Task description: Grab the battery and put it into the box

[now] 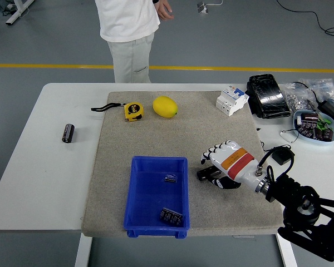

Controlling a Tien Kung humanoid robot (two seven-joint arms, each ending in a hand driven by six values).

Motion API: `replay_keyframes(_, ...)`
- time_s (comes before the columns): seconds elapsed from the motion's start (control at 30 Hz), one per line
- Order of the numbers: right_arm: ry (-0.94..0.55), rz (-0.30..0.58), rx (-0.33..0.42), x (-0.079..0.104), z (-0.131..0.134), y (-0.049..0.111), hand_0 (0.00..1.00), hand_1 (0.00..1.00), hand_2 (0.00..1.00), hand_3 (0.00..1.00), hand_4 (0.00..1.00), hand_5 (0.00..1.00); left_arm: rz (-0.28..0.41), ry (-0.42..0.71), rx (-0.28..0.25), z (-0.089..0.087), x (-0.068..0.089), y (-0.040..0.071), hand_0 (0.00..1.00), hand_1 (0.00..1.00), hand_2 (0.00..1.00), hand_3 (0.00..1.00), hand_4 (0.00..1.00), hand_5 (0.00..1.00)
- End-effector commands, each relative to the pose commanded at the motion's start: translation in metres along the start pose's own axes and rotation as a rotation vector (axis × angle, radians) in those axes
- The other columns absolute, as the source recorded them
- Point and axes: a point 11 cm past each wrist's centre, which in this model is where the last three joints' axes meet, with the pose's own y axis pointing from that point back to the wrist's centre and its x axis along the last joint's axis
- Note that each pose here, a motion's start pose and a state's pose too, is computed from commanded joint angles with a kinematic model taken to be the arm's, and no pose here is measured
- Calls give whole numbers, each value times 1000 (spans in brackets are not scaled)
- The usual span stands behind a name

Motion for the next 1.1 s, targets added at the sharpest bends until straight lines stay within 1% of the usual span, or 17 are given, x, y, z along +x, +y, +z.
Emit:
replay_keyframes(0.37, -6, -37, -14, -9, 2, 0, 350, 484, 522, 511, 748, 131, -6, -5, 3, -1, -2, 0, 688, 672, 716, 620, 638, 651)
replay_keyframes(0.4, -8, -41, -15, -9, 2, 0, 376, 509, 546, 539, 756, 125, -6, -6, 3, -1, -2, 0, 688, 674, 716, 621, 639, 651)
replay_keyframes(0.43, -10, -47, -17, -10, 2, 0, 376, 509, 546, 539, 756, 125, -6, -7, 3, -1, -2, 0, 688, 674, 716, 621, 639, 651)
replay_keyframes(0.57, -11, -44, -19, -9, 2, -1, 376, 509, 546, 539, 756, 125, -4, -8, 2, 0, -1, 0, 688, 674, 716, 621, 639, 651)
replay_keyframes(0.6, -8, -45, -21, -9, 3, -1, 383, 520, 589, 574, 772, 142, -2, -7, -1, 1, -1, 0, 688, 673, 716, 621, 639, 650)
replay_keyframes(1.1, 10, -72, -38, -12, 12, -1, 392, 530, 606, 579, 780, 151, 3, -7, -10, 4, 2, 0, 687, 673, 716, 621, 639, 649)
